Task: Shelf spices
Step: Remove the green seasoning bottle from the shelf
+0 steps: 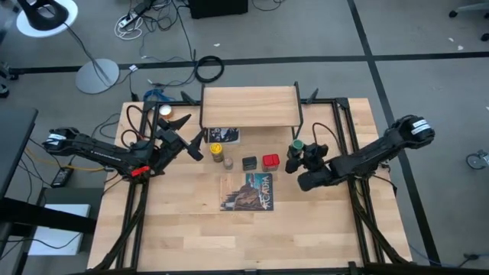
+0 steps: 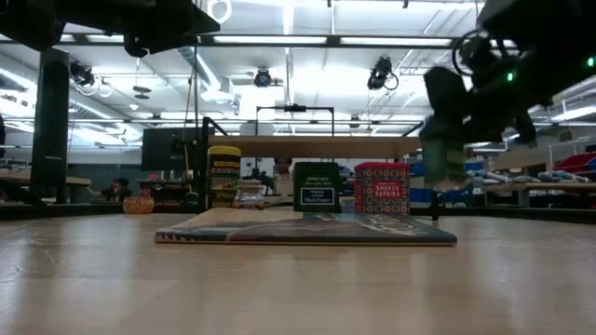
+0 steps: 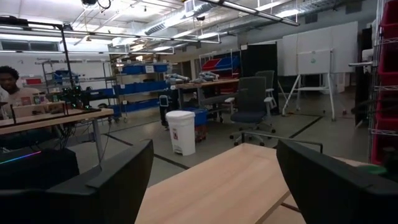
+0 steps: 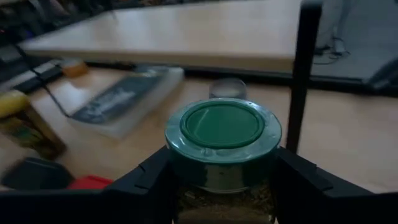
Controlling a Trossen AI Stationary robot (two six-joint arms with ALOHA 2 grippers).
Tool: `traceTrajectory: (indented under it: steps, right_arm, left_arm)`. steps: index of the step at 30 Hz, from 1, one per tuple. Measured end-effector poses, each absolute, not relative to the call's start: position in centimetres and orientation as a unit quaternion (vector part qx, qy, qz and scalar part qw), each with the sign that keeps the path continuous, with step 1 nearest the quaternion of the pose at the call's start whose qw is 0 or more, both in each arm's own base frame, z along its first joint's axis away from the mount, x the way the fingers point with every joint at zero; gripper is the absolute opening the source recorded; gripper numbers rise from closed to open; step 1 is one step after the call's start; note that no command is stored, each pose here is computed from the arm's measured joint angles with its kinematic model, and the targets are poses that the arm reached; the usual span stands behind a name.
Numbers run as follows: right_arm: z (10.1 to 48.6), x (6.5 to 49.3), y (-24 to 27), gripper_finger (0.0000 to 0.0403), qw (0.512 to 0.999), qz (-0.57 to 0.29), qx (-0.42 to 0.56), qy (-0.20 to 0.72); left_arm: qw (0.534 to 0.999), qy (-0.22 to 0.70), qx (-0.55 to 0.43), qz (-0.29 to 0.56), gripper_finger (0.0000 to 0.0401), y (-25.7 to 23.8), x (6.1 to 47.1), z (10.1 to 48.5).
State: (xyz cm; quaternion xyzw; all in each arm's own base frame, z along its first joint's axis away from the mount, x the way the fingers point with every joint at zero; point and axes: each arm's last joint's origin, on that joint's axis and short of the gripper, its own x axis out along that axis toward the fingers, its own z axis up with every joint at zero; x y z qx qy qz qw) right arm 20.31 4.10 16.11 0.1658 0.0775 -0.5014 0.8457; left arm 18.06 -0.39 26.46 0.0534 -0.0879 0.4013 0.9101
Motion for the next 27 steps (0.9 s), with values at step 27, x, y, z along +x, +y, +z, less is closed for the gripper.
traceTrajectory:
  steps: [27]
  right_arm:
    - [10.9,21.2,4.3,0.0232,0.815,-0.543,0.188,0.073]
  left_arm:
    - [0.911,-0.081,0.055,0.401,0.0348,-0.4,18.1,26.3]
